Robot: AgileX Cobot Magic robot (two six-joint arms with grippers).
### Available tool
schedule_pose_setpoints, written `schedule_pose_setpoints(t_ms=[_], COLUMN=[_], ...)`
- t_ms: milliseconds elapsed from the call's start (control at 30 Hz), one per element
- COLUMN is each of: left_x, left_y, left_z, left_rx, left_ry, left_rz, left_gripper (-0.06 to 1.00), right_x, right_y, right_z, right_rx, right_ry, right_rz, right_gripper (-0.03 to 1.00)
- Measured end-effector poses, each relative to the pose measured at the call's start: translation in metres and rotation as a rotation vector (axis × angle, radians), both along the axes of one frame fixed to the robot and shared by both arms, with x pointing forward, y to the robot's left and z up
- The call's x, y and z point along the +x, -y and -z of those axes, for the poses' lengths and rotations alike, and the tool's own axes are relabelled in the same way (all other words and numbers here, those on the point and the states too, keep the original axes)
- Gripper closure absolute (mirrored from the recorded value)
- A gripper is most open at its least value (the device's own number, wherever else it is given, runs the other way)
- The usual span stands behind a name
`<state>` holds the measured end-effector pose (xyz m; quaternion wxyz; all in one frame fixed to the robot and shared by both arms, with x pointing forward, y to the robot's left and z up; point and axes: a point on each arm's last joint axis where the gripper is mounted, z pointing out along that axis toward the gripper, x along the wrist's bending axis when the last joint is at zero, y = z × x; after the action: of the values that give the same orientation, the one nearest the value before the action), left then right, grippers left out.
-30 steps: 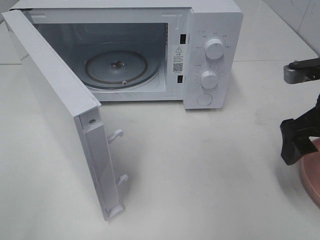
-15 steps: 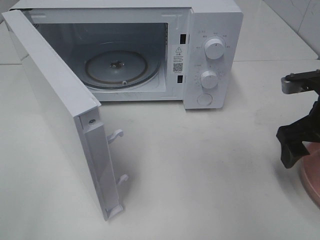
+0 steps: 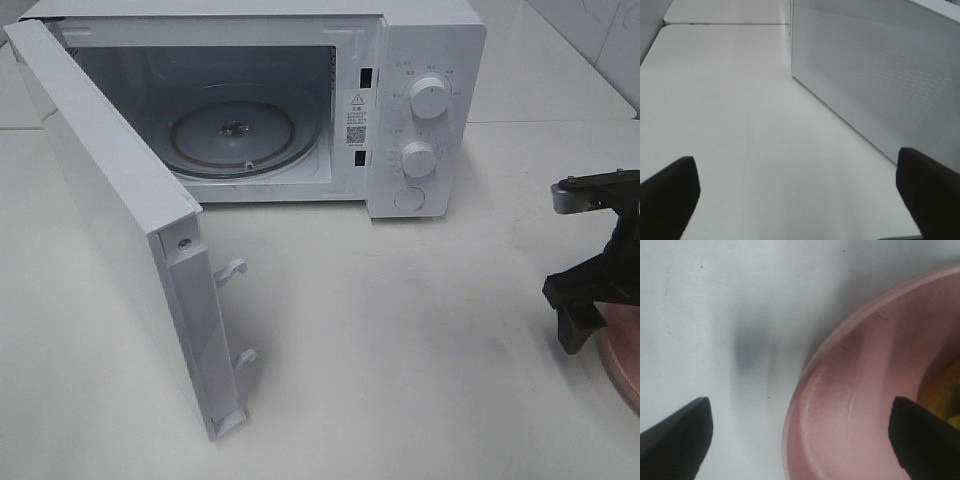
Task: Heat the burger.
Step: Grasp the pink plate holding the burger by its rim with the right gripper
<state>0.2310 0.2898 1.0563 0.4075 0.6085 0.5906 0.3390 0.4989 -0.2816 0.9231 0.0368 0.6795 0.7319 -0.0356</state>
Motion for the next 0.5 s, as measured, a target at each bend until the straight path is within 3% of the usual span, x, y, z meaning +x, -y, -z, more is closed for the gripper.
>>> schedule_pose_setpoints(t_ms=[500], left_x=[0.000], left_y=[0.000], left_z=[0.000], left_rx=[0.000], left_ry=[0.000], left_rz=[0.000], left_gripper=[-0.05], right_x=[-0.011], right_y=[0.006], right_z=[0.028], right_rx=[0.013], right_ry=[-0.016], right_rz=[0.016], right_gripper=[0.09])
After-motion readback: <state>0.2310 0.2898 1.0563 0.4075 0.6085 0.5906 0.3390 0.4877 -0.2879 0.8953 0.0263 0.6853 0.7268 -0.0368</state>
